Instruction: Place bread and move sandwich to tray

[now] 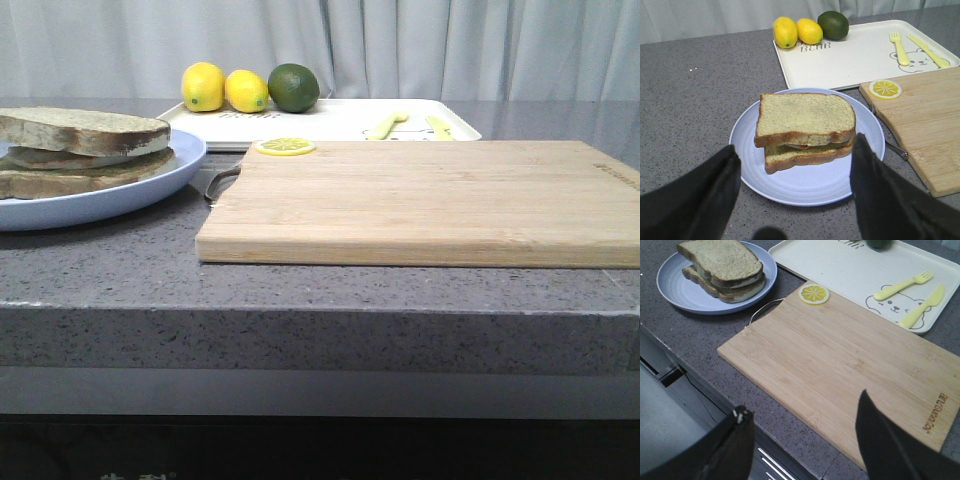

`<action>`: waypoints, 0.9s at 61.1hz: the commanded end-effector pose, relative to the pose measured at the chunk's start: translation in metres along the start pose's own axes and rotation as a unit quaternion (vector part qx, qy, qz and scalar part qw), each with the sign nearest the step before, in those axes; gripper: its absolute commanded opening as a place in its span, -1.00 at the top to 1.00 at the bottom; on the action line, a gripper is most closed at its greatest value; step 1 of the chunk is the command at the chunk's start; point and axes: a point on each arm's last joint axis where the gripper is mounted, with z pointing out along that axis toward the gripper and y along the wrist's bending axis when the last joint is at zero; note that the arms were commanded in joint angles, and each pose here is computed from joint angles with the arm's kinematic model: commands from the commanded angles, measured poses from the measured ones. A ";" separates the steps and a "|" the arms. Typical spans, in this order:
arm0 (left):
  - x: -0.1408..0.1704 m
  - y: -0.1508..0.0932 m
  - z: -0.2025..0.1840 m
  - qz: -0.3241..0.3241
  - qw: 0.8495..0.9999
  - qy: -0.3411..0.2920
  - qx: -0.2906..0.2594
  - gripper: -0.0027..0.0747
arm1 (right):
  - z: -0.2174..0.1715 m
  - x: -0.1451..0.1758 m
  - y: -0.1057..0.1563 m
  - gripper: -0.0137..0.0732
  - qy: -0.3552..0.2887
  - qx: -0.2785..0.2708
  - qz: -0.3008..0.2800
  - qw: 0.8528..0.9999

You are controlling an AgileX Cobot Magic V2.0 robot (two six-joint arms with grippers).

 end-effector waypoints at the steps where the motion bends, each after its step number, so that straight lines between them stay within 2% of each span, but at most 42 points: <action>1: -0.015 -0.001 -0.002 0.000 0.999 -0.047 0.006 -0.27 | -0.011 -0.002 0.000 -0.39 -0.063 0.009 -0.003 0.998; 11: -0.015 0.000 -0.005 -0.001 1.000 -0.029 0.004 -0.27 | -0.017 0.010 0.001 -0.39 -0.070 0.010 -0.003 0.997; 24: -0.025 0.005 0.001 0.021 0.997 0.072 -0.022 -0.27 | -0.017 0.010 0.001 -0.39 -0.070 0.010 -0.003 0.997; 31: -0.032 0.009 0.020 0.034 0.990 0.130 -0.048 -0.27 | -0.017 0.010 0.001 -0.39 -0.070 0.010 -0.003 0.997; 38: -0.039 0.022 0.043 0.032 0.975 0.194 -0.105 -0.27 | -0.017 0.010 0.001 -0.39 -0.070 0.010 -0.003 0.998; 47: -0.052 0.047 0.077 -0.021 0.960 0.236 -0.152 -0.26 | -0.017 0.010 0.001 -0.39 -0.070 0.010 -0.003 0.998; 55: -0.060 0.069 0.103 -0.089 0.953 0.256 -0.136 -0.26 | -0.017 0.010 0.001 -0.39 -0.070 0.010 -0.003 0.998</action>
